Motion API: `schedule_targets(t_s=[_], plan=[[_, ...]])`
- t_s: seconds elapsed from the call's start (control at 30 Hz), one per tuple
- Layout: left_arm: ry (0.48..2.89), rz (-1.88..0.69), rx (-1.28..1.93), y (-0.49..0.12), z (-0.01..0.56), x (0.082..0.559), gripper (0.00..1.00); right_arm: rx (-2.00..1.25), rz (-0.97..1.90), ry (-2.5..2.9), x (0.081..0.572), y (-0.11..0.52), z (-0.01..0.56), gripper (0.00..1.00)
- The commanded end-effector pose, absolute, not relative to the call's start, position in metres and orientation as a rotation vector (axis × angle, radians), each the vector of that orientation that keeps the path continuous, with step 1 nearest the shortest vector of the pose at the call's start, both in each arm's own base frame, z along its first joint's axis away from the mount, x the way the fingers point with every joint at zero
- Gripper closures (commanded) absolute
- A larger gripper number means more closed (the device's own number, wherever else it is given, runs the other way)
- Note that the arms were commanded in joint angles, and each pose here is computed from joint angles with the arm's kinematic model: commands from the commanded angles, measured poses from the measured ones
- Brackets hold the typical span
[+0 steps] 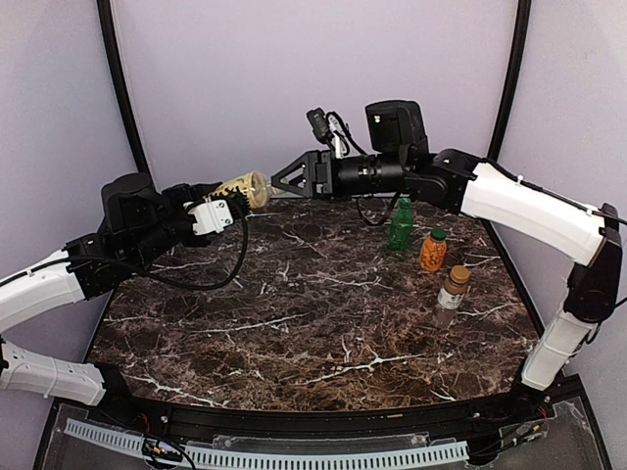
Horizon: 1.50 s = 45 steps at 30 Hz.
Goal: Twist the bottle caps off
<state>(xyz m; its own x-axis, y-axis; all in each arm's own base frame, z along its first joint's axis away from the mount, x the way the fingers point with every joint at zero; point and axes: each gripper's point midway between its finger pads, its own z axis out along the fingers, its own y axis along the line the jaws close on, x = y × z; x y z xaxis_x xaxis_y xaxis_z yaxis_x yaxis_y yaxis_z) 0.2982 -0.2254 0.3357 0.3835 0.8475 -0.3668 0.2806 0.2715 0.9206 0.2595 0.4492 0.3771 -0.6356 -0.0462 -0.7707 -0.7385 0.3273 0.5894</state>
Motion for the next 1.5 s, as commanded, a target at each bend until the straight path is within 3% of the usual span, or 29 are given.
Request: schedule_targets(t_s=[0.0, 0.2, 0.57, 0.83, 1.0, 1.2, 1.47], plan=[[1.131, 0.543, 1.257, -0.224, 0.344, 0.295, 0.68, -0.691, 1.455, 1.865, 0.257, 0.457, 0.392, 0.44], [1.128, 0.543, 1.266, -0.225, 0.343, 0.294, 0.68, -0.707, 1.485, 1.853, 0.258, 0.462, 0.39, 0.62], [1.13, 0.547, 1.259, -0.225, 0.343, 0.296, 0.68, -0.705, 1.473, 1.892, 0.256, 0.458, 0.378, 0.64], [1.138, 0.5, 1.299, -0.229, 0.336, 0.29, 0.69, -0.79, 1.431, 1.815, 0.25, 0.454, 0.39, 1.0], [1.236, 0.298, 1.561, -0.238, 0.287, 0.26, 0.69, -1.007, 1.303, 1.668, 0.234, 0.451, 0.397, 1.0], [1.354, -0.129, 1.802, -0.248, 0.255, 0.196, 0.69, -1.536, 0.911, 1.239, 0.157, 0.461, 0.366, 1.0], [1.431, -0.351, 1.852, -0.252, 0.248, 0.166, 0.71, -1.741, 0.575, 0.787, 0.122, 0.456, 0.35, 1.0]])
